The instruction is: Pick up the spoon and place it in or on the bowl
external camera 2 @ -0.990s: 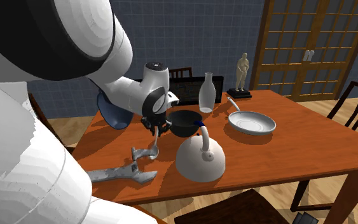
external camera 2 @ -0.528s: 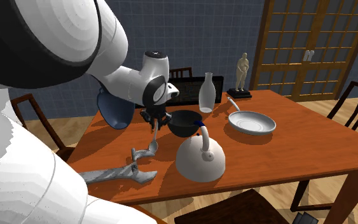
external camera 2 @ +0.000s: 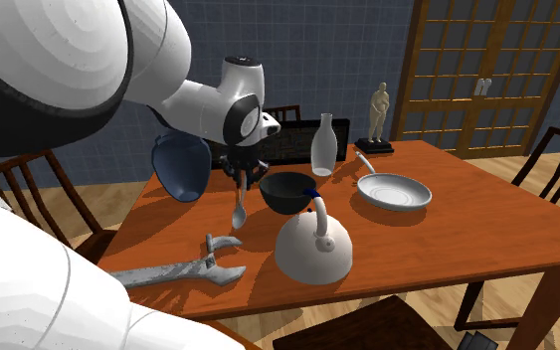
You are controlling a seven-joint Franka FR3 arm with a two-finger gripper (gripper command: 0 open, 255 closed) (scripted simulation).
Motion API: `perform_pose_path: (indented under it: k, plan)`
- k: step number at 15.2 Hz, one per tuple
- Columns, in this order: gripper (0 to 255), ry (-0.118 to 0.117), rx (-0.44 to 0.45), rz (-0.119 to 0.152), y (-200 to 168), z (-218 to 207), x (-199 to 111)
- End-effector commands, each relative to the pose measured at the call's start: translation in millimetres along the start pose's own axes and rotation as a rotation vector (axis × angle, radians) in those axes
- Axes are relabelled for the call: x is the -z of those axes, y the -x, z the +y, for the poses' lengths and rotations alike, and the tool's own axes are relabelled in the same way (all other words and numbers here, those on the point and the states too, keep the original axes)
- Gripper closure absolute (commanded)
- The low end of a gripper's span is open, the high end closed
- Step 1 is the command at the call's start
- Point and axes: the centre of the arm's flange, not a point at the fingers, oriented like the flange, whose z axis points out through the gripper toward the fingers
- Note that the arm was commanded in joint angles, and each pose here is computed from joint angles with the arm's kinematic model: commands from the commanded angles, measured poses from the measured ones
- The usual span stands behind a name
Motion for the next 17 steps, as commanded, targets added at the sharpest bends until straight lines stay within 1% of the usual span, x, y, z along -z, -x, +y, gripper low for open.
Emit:
perform_pose_path:
  k: [1, 8, 17]
  plan:
    - [255, 0.0, 0.0, -0.001, -3.0, -2.0, 9.1]
    - [255, 0.0, 0.0, -0.001, -14.1, -6.9, 42.2]
    - [255, 0.0, 0.0, -0.001, -108.7, 64.1, 31.7]
